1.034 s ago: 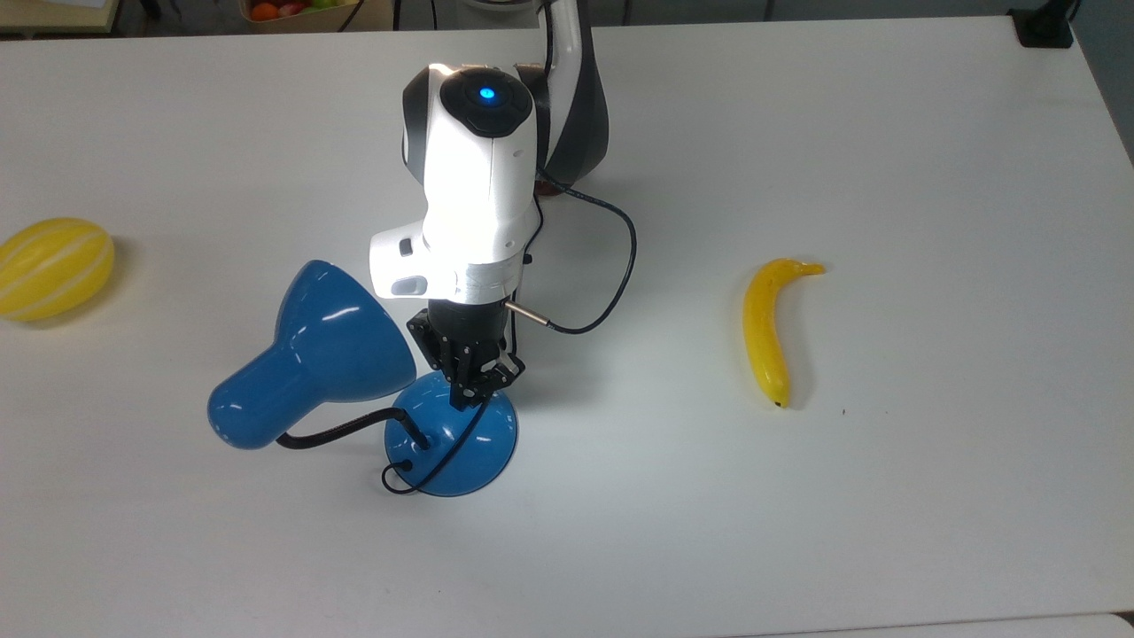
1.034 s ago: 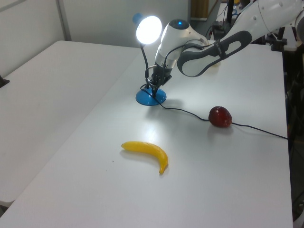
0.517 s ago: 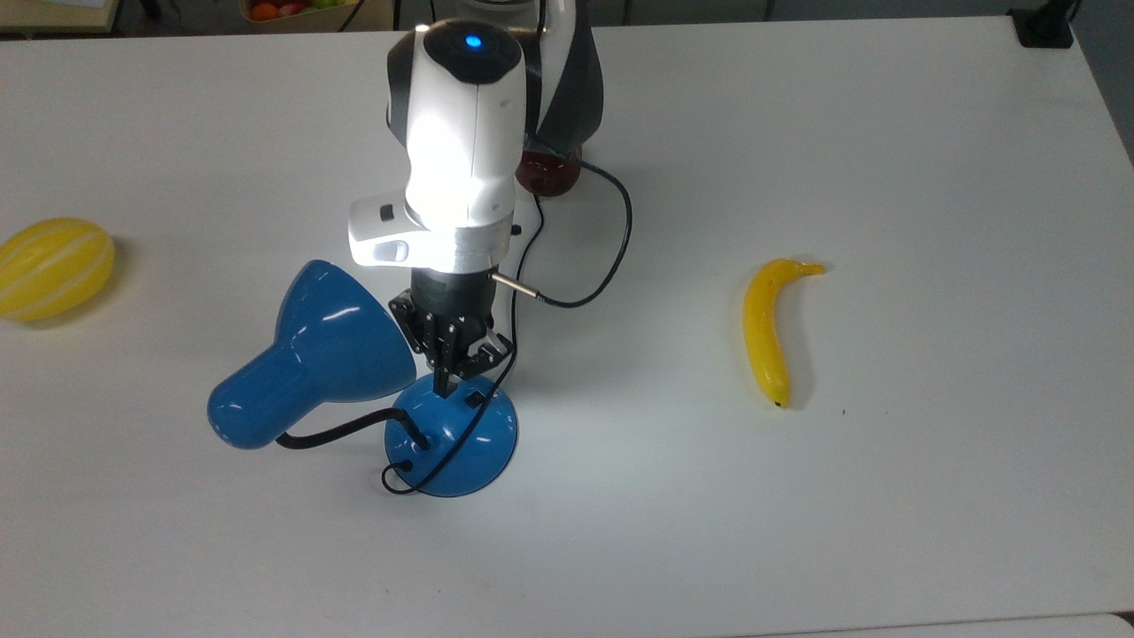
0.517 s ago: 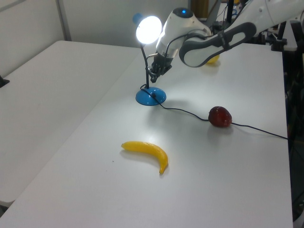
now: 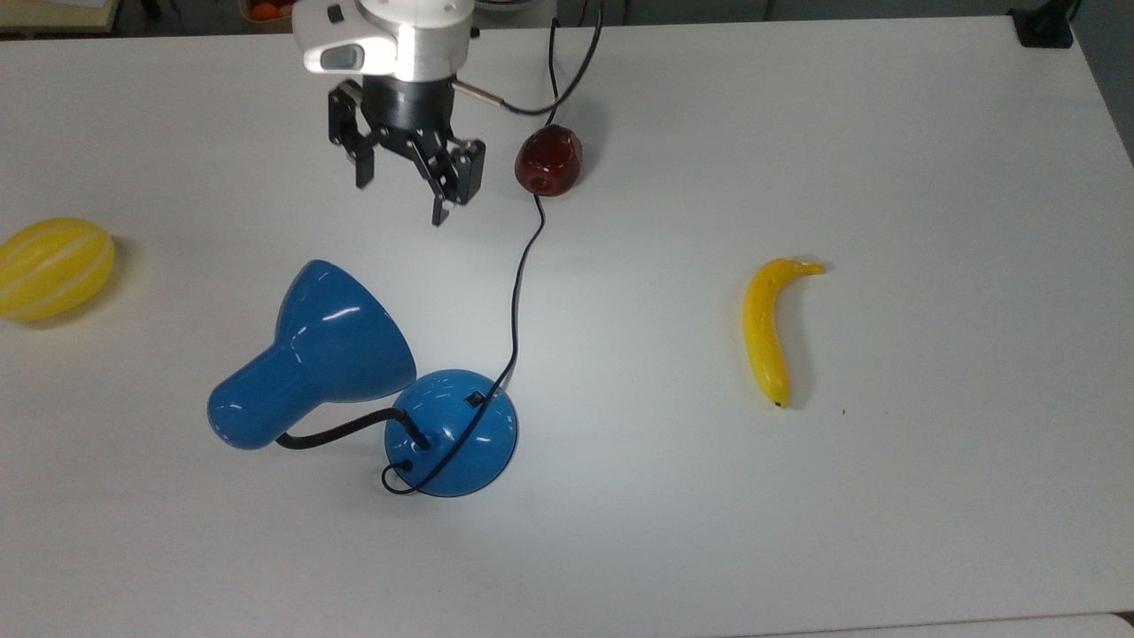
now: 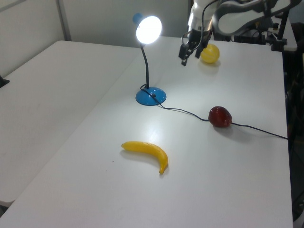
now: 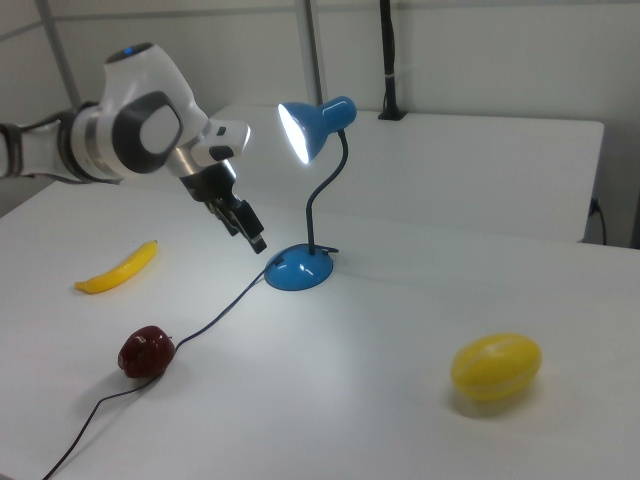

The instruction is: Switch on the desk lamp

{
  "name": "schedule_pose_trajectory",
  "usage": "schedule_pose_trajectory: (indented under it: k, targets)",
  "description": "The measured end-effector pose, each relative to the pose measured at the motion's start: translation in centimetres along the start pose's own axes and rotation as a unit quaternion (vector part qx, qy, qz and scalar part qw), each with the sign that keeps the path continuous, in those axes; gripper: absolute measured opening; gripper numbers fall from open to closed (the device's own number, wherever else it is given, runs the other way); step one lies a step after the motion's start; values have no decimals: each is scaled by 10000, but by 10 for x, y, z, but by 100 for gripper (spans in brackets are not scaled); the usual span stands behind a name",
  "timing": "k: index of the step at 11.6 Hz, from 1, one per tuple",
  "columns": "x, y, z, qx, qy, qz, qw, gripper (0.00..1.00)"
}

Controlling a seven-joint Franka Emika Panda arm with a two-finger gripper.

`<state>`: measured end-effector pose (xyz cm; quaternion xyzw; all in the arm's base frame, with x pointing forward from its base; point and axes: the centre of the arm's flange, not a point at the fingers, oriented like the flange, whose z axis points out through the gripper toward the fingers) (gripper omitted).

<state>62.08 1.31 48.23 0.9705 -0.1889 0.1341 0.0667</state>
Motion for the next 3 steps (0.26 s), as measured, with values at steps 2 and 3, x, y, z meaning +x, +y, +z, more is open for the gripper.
schedule_pose_trajectory:
  k: [2, 3]
  targets:
    - [-19, 35, -31, 121, -805, -846, 9931, 100]
    - [-27, 50, -43, 233, -1137, -1202, 9859, 100]
